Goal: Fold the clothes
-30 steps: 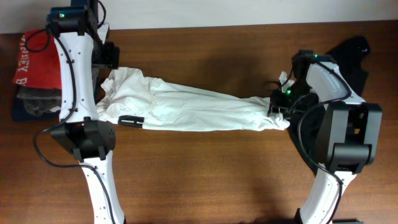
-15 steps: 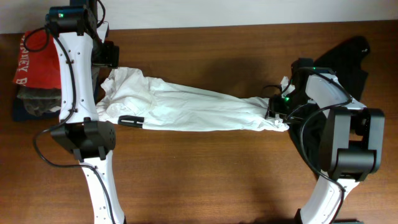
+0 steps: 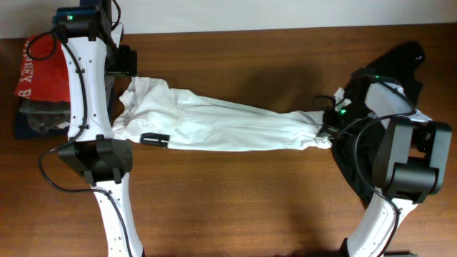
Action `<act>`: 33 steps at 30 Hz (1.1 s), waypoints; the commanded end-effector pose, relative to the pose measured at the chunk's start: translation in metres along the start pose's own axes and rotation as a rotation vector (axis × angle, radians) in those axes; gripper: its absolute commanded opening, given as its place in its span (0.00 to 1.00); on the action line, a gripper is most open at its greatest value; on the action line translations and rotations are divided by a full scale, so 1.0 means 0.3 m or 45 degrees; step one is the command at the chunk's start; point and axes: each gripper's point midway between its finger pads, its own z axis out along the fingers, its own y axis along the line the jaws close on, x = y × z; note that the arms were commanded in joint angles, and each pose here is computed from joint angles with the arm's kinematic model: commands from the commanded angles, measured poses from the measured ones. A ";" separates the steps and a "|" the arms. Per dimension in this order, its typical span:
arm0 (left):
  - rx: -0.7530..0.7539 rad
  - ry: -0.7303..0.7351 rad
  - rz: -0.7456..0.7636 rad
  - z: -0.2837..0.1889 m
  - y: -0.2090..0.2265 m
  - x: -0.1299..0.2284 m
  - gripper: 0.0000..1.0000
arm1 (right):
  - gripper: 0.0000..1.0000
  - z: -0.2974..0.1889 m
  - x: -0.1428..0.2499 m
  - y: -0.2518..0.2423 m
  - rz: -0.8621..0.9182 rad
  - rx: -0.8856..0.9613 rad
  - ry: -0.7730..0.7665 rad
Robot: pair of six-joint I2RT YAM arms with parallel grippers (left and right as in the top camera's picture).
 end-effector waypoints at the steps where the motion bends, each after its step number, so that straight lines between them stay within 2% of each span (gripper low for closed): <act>1: -0.014 -0.118 -0.051 -0.124 0.028 -0.020 0.87 | 0.04 -0.096 -0.064 -0.037 -0.034 0.001 -0.065; 10: -0.017 -0.184 -0.061 -0.202 0.039 -0.023 0.87 | 0.04 -0.360 -0.108 0.014 -0.117 0.005 -0.199; 15: -0.017 -0.187 -0.062 -0.206 0.040 -0.023 0.87 | 0.04 -0.424 -0.080 0.086 -0.200 0.012 -0.215; 20: -0.017 -0.191 -0.063 -0.206 0.040 -0.026 0.87 | 0.04 -0.380 -0.046 0.226 -0.336 0.019 -0.173; 21: -0.017 -0.192 -0.063 -0.206 0.040 -0.026 0.92 | 0.04 -0.362 -0.039 0.266 -0.379 0.030 -0.164; 22: -0.017 -0.192 -0.063 -0.206 0.040 -0.026 0.92 | 0.04 -0.347 -0.033 0.301 -0.417 0.045 -0.161; 33: 0.015 -0.213 -0.063 -0.208 0.026 -0.039 0.93 | 0.04 -0.168 0.044 0.648 -0.721 0.091 -0.160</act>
